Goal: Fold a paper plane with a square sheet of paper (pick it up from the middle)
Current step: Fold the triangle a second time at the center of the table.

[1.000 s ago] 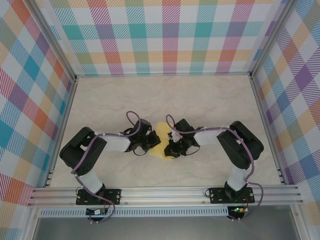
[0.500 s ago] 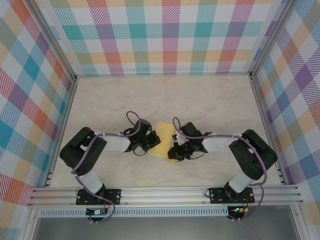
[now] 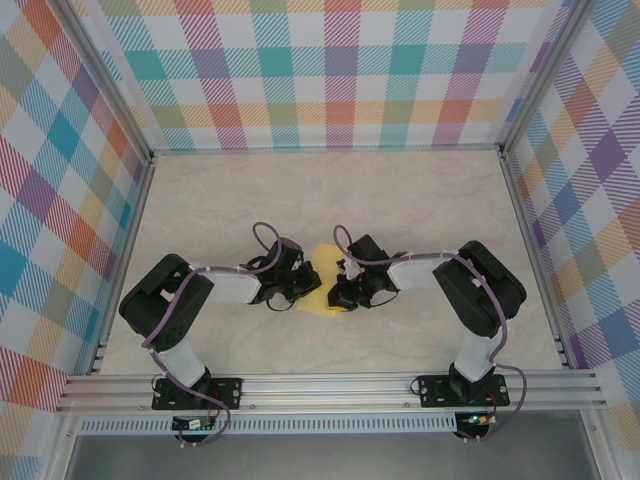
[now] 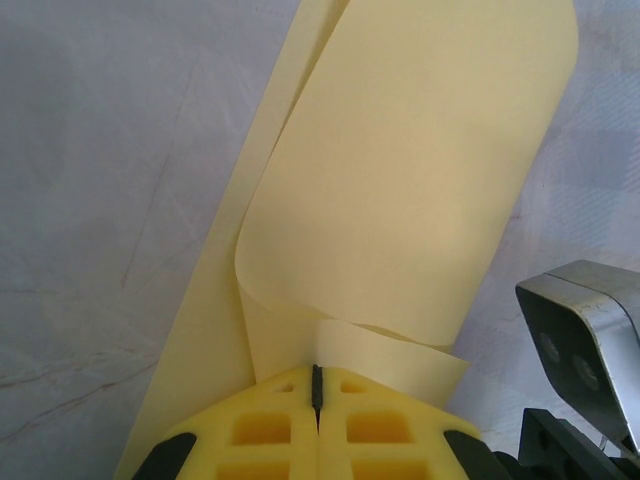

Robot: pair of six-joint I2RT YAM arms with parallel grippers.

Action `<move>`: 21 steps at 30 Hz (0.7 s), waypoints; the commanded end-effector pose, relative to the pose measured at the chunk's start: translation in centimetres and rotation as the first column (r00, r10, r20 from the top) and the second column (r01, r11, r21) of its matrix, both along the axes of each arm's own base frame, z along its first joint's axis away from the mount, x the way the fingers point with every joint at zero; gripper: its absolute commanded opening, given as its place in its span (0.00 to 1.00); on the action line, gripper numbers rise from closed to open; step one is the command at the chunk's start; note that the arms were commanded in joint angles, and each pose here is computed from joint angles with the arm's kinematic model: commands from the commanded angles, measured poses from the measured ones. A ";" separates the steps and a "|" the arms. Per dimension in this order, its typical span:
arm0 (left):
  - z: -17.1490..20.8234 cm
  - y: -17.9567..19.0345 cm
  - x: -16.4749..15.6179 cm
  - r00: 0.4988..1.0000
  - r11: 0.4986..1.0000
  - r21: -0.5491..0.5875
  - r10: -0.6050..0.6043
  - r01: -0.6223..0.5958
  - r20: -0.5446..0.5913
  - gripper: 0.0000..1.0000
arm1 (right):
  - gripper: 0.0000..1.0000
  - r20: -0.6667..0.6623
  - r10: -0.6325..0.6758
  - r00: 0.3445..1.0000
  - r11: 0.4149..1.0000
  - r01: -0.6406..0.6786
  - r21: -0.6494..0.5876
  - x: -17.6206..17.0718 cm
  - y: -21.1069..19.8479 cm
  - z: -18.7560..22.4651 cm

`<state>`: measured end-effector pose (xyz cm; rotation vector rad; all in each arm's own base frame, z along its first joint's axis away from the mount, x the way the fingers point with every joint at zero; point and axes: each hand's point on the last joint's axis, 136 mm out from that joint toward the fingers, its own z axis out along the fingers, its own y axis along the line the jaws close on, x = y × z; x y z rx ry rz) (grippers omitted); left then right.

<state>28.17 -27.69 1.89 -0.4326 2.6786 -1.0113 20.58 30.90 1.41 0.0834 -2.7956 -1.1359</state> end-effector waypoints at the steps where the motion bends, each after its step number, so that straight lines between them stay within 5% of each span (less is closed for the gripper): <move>1: -3.3 2.2 -2.3 0.995 0.993 0.120 0.007 0.004 -0.096 0.00 | 0.01 -0.092 0.005 0.996 0.991 -0.018 -0.136 -2.5 -2.9 -3.2; 21: -2.2 4.2 3.0 0.996 0.992 0.114 0.063 -0.056 -0.060 0.00 | 0.00 -0.121 0.067 0.990 0.974 -0.091 -0.207 -3.3 -4.7 -3.7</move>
